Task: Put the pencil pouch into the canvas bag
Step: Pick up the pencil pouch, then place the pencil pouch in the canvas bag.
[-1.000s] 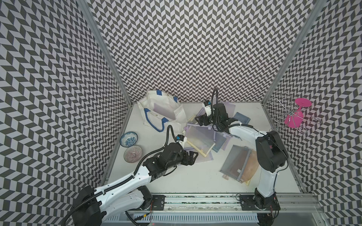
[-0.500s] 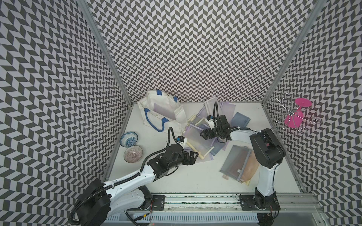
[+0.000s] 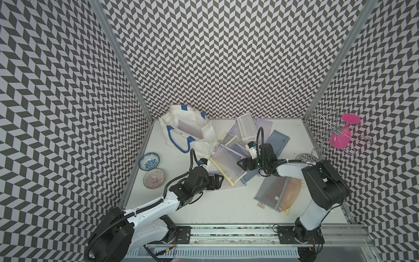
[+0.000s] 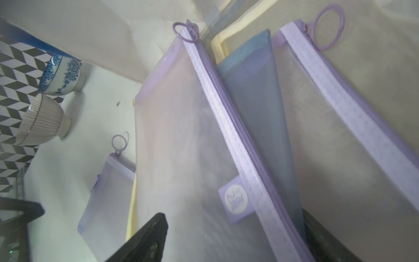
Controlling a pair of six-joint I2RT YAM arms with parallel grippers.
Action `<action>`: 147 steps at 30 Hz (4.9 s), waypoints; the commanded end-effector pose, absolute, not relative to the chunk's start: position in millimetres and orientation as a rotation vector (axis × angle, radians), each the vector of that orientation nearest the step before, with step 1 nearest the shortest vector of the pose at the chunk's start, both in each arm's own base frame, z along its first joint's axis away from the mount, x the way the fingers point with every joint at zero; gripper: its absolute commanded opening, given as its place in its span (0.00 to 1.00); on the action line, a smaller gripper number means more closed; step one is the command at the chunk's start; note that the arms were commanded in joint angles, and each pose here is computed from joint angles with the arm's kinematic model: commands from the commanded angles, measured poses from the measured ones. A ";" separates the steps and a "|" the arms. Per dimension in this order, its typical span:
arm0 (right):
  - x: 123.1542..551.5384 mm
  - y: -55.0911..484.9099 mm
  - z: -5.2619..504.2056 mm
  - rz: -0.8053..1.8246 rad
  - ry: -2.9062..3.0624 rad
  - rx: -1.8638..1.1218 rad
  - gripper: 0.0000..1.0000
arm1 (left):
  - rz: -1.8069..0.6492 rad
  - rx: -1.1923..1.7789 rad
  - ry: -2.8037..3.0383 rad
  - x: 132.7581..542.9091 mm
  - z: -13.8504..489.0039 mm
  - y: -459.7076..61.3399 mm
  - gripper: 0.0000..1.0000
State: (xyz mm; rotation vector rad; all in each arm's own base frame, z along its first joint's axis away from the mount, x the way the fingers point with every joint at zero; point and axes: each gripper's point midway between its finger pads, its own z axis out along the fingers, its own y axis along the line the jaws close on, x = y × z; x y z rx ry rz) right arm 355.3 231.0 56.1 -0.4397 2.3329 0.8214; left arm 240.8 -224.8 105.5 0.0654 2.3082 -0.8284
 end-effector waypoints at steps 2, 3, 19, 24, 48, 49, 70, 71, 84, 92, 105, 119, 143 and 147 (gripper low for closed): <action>338.6 228.9 66.9 0.885 2.286 -0.411 0.86 | -0.842 0.040 2.285 243.3 107.1 -221.5 0.83; 334.5 228.6 67.9 0.896 2.280 -0.411 0.86 | -0.842 0.038 2.284 243.6 107.0 -221.0 0.83; 363.7 232.7 123.7 0.830 2.164 -0.443 0.86 | -0.918 -0.011 2.286 247.7 102.7 -228.6 0.81; 401.3 247.6 132.4 0.808 2.170 -0.485 0.84 | -0.985 -0.068 2.267 260.6 105.0 -232.8 0.76; 422.6 287.6 85.6 0.849 2.238 -0.629 0.78 | -1.051 -0.127 2.309 319.0 76.4 -274.5 0.63; 422.2 288.2 82.2 0.855 2.245 -0.631 0.78 | -1.055 -0.127 2.312 321.2 74.6 -277.0 0.63; 339.4 273.6 57.6 1.005 2.270 -0.590 0.43 | -1.154 -0.217 2.210 354.0 70.6 -285.6 0.56; 338.0 272.8 58.3 1.003 2.268 -0.591 0.42 | -1.164 -0.206 2.209 354.7 71.2 -288.7 0.54; 327.2 264.6 72.2 0.975 2.246 -0.587 0.54 | -1.268 0.027 2.090 338.7 108.9 -320.7 0.00; 323.9 235.2 126.3 0.880 2.142 -0.517 0.93 | -1.144 0.204 2.054 316.3 167.6 -342.3 0.00; 311.2 207.3 261.0 0.922 1.752 -0.428 0.99 | -0.988 0.166 1.994 307.6 270.7 -285.8 0.00; 321.5 223.6 272.2 0.866 1.609 -0.584 1.00 | -0.847 -0.041 1.795 333.3 389.6 -166.9 0.00; 325.5 223.7 249.4 0.824 1.711 -0.519 1.00 | -0.800 -0.664 1.702 424.4 340.6 -37.2 0.00; 323.5 223.9 250.2 0.833 1.705 -0.519 1.00 | -0.722 -0.684 1.714 446.5 327.9 -27.8 0.00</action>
